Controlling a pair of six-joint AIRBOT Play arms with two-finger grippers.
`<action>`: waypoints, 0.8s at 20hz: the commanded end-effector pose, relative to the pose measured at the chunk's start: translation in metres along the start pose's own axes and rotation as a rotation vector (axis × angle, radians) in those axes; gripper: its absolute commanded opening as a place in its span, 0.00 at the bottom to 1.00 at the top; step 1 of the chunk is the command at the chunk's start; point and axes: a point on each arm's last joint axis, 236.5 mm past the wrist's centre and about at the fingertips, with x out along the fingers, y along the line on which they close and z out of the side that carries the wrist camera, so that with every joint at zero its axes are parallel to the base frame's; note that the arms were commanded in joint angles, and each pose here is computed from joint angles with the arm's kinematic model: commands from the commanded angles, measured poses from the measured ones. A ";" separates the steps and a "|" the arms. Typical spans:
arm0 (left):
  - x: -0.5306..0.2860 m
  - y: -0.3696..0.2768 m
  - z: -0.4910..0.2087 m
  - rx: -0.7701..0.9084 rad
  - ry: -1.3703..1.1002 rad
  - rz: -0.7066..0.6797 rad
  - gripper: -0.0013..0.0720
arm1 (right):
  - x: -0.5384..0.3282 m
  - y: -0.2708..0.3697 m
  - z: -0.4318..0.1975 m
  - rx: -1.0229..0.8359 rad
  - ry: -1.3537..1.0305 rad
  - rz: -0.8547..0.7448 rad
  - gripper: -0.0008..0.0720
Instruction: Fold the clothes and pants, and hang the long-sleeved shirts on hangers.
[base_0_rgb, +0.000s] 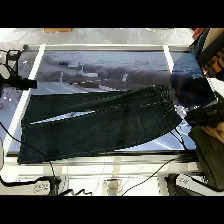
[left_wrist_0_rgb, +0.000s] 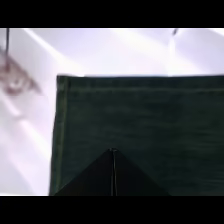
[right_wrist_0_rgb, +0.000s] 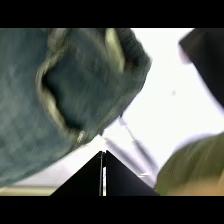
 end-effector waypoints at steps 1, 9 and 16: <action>-0.019 -0.024 0.017 0.007 -0.067 -0.052 0.06 | 0.016 0.005 -0.035 0.104 -0.155 0.063 0.14; -0.020 -0.035 0.019 0.022 -0.070 -0.068 0.98 | 0.051 -0.032 -0.009 0.492 -0.373 0.054 0.74; -0.020 -0.036 0.019 0.013 -0.070 -0.071 0.98 | 0.094 -0.020 0.008 0.407 -0.353 0.173 0.62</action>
